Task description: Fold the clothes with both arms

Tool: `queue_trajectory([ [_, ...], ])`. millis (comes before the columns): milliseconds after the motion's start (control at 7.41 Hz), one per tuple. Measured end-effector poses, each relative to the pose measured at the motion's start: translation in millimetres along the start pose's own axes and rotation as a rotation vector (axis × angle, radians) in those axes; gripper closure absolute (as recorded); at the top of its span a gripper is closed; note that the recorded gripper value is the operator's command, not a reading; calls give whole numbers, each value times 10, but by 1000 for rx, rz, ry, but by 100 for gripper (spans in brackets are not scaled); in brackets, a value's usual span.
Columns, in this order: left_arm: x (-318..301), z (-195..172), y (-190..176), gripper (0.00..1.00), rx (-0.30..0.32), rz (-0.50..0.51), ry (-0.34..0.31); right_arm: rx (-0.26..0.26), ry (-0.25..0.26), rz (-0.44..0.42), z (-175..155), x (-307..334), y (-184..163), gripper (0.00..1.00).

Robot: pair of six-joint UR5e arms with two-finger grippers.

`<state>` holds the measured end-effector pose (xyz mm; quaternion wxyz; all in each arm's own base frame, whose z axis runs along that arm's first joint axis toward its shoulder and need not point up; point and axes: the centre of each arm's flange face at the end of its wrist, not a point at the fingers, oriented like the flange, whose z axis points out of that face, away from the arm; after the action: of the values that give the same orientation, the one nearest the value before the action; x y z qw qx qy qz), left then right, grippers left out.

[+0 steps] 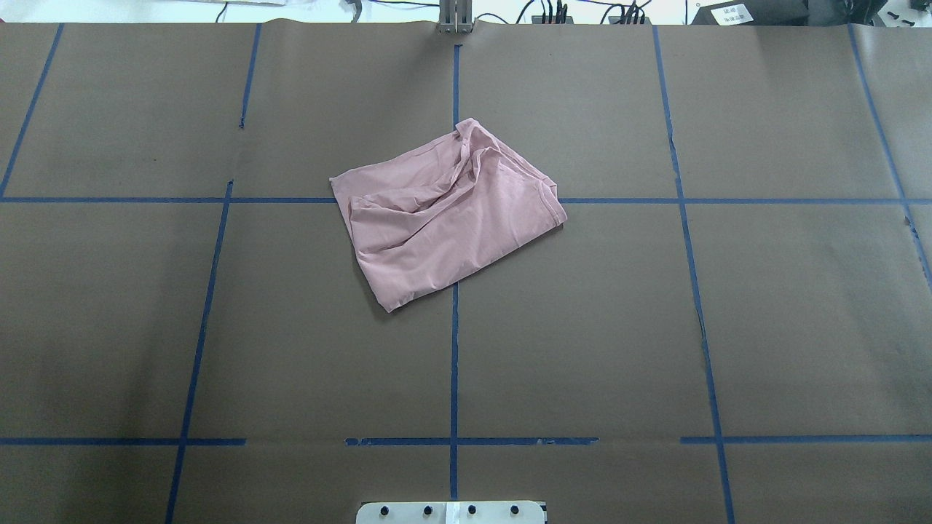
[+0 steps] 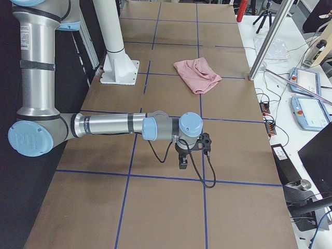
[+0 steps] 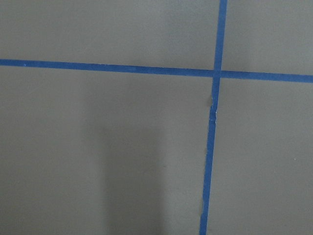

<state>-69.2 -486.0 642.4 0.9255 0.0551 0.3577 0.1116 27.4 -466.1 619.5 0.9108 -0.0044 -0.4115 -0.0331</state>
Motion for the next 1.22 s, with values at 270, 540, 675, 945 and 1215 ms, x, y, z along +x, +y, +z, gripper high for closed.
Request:
queue_trajectory([
  [270,-3,6,0,0,-1,-1,0,-5,35,9,25,85,50,0],
  [540,-4,8,-6,0,0,1,-1,2,50,23,-10,188,93,0],
  [675,-6,10,-6,0,0,1,-1,4,52,30,-25,221,107,0],
  [945,-7,11,-6,0,0,0,-1,5,52,39,-30,240,115,0],
  [1215,-8,12,-6,0,0,0,-1,6,52,43,-31,244,117,0],
])
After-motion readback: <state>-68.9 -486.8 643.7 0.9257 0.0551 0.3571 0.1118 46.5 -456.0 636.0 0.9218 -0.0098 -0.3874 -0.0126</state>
